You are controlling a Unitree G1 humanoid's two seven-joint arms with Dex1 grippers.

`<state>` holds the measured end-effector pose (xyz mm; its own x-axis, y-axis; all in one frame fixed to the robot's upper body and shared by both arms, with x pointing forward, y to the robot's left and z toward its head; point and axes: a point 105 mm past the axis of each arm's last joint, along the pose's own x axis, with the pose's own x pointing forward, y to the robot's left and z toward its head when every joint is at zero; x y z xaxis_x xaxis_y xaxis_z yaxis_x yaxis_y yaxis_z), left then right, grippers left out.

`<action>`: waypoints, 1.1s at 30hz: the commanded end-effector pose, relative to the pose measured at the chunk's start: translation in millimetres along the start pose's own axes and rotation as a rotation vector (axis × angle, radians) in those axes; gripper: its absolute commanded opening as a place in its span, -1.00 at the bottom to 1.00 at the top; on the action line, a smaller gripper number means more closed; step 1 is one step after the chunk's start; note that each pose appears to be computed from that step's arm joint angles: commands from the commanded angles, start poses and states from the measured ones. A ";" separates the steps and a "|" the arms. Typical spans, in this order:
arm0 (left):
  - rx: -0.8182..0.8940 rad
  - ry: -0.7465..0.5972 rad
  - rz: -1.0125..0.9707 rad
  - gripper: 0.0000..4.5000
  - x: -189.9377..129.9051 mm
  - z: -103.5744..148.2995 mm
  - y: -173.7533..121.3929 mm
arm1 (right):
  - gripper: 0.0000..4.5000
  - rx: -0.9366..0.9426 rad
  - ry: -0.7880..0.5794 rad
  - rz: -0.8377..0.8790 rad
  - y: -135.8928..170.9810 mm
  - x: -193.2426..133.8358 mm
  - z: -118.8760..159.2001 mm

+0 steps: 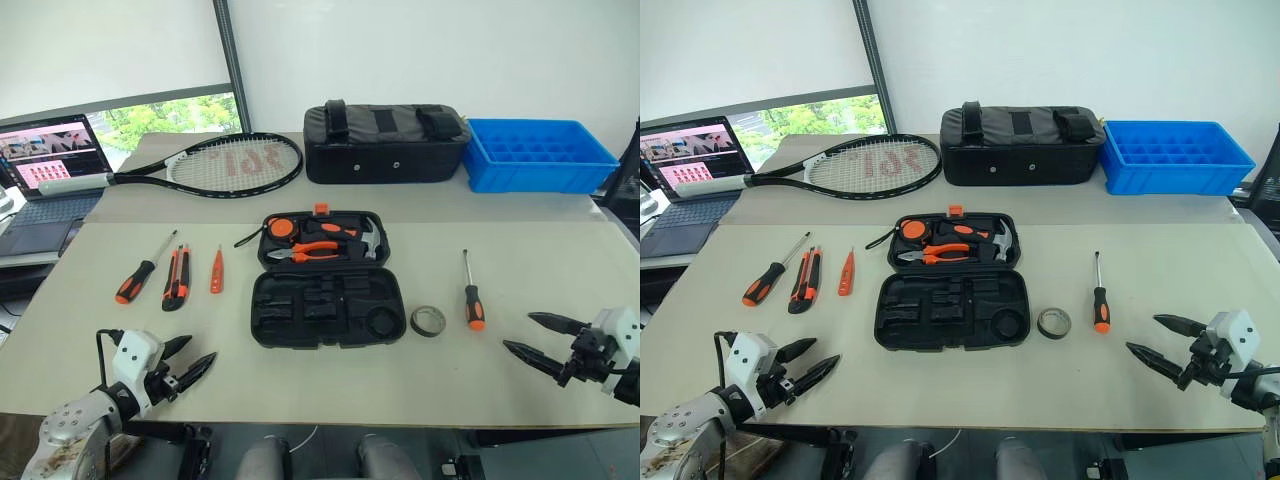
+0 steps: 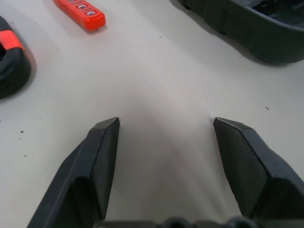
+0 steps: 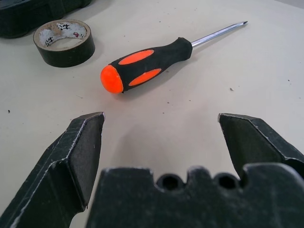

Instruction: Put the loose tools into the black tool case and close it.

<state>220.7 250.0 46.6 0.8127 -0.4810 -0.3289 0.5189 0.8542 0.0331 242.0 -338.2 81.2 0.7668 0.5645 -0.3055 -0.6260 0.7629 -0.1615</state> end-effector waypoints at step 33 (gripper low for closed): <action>-0.111 -0.231 0.632 0.50 -38.8 82.7 156.3 | 0.97 -0.164 -0.415 0.381 65.5 57.0 153.4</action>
<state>288.4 382.0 138.1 0.9955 0.0840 -0.0432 -0.0840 0.9965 0.0019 270.3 -213.8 181.0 0.4784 0.8778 -0.0253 -0.8559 0.4597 -0.2369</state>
